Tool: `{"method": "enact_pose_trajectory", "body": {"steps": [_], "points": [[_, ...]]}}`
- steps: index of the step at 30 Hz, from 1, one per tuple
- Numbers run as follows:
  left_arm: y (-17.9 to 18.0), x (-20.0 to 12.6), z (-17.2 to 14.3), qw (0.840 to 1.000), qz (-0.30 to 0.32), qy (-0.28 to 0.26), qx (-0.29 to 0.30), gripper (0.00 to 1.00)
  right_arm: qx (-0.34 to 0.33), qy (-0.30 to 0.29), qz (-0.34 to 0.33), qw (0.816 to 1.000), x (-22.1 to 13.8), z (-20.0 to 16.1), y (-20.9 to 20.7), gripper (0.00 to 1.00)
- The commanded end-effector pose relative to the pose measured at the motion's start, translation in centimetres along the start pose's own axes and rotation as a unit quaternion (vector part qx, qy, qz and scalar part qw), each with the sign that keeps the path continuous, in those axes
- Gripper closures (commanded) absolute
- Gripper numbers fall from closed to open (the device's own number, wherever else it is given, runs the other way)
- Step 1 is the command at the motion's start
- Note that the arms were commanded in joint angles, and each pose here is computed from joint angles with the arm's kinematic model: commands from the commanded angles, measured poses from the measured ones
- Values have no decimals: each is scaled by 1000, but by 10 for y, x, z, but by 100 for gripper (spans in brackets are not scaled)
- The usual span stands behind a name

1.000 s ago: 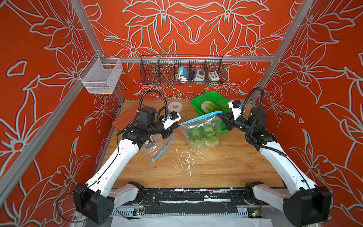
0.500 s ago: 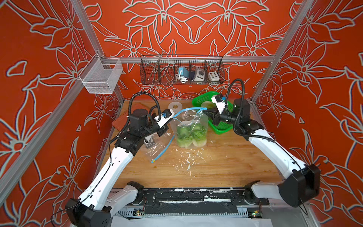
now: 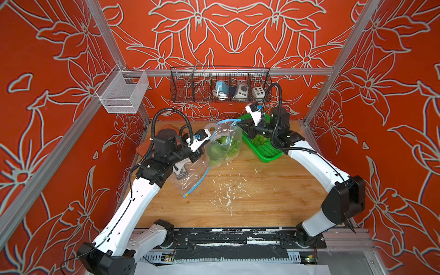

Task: Open the zip-top bag and take out the chinese cabbages
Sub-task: Pick up the Chinese cabbage from the zipper food storage bag.

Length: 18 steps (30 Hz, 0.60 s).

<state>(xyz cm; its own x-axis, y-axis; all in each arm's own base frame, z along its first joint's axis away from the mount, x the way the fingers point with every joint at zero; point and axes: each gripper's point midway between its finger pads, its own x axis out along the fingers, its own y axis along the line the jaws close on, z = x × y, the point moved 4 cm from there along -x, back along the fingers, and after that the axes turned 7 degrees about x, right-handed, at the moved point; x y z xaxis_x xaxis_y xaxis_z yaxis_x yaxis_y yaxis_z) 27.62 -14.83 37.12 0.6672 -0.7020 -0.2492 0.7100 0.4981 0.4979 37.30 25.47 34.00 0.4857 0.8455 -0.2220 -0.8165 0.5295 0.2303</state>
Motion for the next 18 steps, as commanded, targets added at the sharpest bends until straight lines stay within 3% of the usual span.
{"method": "enact_pose_trajectory", "body": {"steps": [1, 3, 6, 11, 18], "points": [[-22, 11, 0, 996, -76, -50, -25, 96, 8, -2, -54, 998, -18, -14, -6, 69], [-37, 18, -12, 992, -103, -54, -49, 97, 19, 1, -94, 995, -38, -32, -5, 45], [-62, 24, -29, 986, -134, -54, -79, 97, 45, -19, -161, 986, -84, -52, 4, 30], [-82, 29, -42, 981, -154, -55, -107, 97, 75, -50, -163, 983, -140, -61, 44, 28], [-92, 39, -41, 976, -173, -56, -123, 97, 172, -48, -73, 981, -140, -80, 89, 41]]}}
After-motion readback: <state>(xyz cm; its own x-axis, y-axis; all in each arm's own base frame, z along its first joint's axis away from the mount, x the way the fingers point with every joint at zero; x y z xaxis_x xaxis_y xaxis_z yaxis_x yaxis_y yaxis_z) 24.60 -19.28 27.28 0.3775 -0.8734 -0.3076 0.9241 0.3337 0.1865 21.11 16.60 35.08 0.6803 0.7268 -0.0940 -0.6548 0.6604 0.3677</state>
